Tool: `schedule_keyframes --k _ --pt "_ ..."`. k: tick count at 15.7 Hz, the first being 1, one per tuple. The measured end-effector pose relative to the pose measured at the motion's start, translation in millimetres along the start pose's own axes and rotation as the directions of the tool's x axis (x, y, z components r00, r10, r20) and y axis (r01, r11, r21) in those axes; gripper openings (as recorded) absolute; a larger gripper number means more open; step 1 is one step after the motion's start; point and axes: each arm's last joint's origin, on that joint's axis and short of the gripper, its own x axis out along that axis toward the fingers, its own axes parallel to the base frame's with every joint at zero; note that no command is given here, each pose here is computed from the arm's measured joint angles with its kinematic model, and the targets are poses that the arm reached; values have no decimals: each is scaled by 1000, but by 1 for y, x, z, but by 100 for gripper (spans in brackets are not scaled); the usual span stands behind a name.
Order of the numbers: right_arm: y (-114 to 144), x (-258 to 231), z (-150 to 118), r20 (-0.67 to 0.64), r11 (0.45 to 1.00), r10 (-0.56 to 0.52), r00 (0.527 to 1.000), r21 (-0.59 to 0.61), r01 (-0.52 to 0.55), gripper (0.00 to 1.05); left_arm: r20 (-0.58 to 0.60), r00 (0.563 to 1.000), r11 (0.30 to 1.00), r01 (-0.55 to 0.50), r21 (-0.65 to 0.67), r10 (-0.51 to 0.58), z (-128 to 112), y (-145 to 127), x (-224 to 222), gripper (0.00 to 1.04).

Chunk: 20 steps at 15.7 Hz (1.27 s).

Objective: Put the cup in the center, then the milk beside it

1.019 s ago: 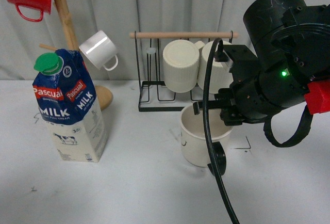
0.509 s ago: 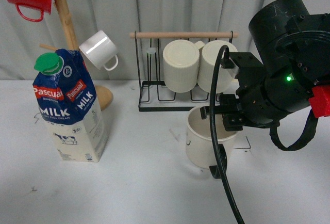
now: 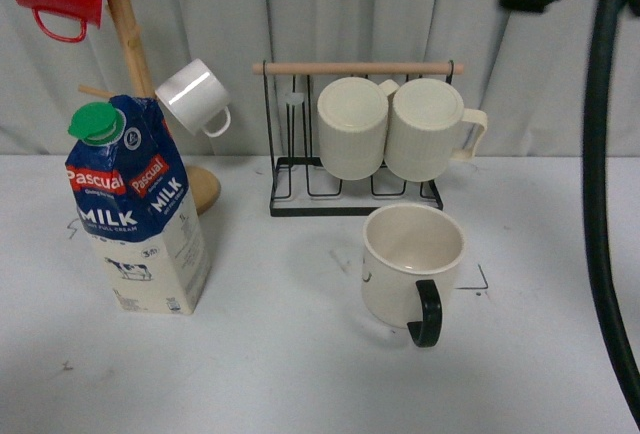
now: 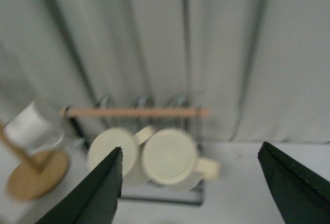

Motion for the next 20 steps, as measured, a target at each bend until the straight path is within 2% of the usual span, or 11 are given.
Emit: schedule_keyframes --k 1,2,4,7,12,13,20 --pt "-9 -34 0 79 993 -107 991 -32 110 69 0 1000 1000 0 0 0 0 0 0 98" --pt "-20 -68 -4 93 986 -154 984 -47 159 57 0 1000 1000 -1 0 1 0 0 0 98" --pt "-33 -111 -14 167 982 -176 970 -42 186 34 0 1000 1000 0 0 0 0 0 0 98" --pt "-43 -136 -49 107 982 -164 981 -71 172 2 0 1000 1000 0 0 0 0 0 0 98" --pt "-57 -171 -71 119 985 -151 981 -71 160 2 0 1000 1000 0 0 0 0 0 0 98" --pt "-63 -177 -73 125 979 -184 975 -66 194 2 0 1000 1000 0 0 0 0 0 0 98" --pt "-59 -198 -89 152 982 -163 975 -69 175 2 0 1000 1000 0 0 0 0 0 0 98"
